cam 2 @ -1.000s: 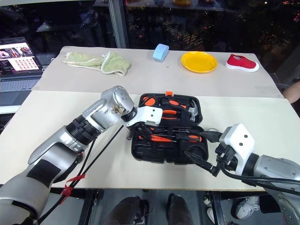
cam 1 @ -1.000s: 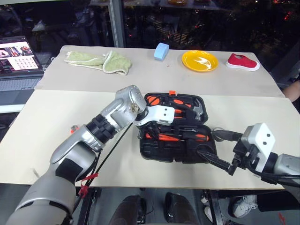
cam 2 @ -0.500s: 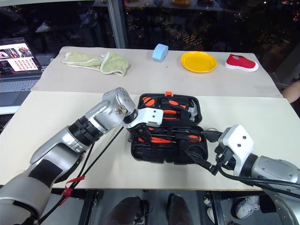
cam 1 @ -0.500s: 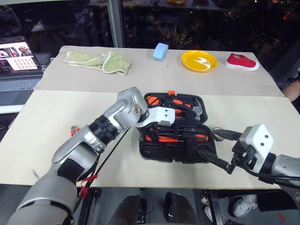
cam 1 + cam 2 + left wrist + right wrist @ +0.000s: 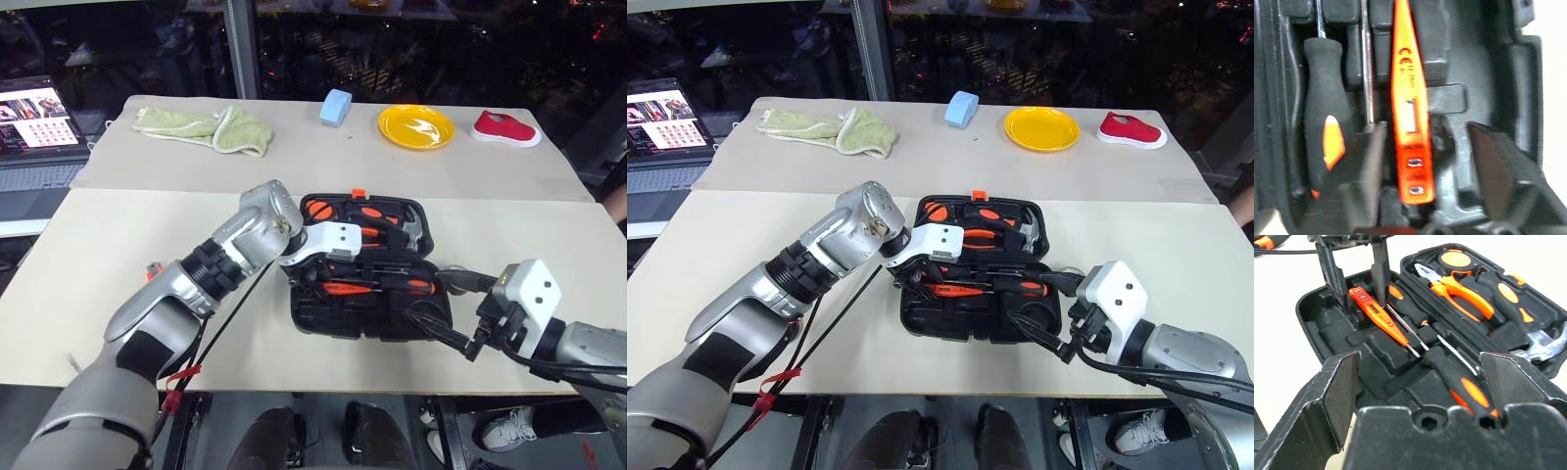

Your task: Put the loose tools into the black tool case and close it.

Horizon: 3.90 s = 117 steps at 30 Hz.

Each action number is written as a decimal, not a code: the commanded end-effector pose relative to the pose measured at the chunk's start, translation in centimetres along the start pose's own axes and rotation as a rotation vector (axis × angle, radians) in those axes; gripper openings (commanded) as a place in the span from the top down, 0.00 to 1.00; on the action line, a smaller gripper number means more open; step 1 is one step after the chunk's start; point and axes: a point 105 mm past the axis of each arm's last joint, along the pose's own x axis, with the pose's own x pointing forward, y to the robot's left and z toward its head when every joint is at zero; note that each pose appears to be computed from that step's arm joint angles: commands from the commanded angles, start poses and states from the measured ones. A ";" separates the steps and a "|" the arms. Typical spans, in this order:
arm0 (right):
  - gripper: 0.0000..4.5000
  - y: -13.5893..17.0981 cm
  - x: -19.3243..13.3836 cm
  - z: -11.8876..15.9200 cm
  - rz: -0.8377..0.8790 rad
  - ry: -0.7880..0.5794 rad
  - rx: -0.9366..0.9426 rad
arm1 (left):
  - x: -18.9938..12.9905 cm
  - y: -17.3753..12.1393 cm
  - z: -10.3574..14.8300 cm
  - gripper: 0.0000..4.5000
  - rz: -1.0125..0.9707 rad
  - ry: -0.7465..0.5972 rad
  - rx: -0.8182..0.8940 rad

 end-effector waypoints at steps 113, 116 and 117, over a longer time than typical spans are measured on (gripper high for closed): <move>0.00 -1.0 -0.1 2.0 -0.037 -0.083 0.017 | 4.1 -1.1 -5.9 0.99 0.029 -0.364 0.165; 0.00 -1.0 -0.1 2.1 -0.036 -0.087 0.017 | 4.3 -1.3 -6.6 0.99 0.028 -0.331 0.187; 0.00 -1.0 -0.1 2.1 -0.036 -0.087 0.017 | 4.3 -1.3 -6.8 0.99 0.029 -0.322 0.192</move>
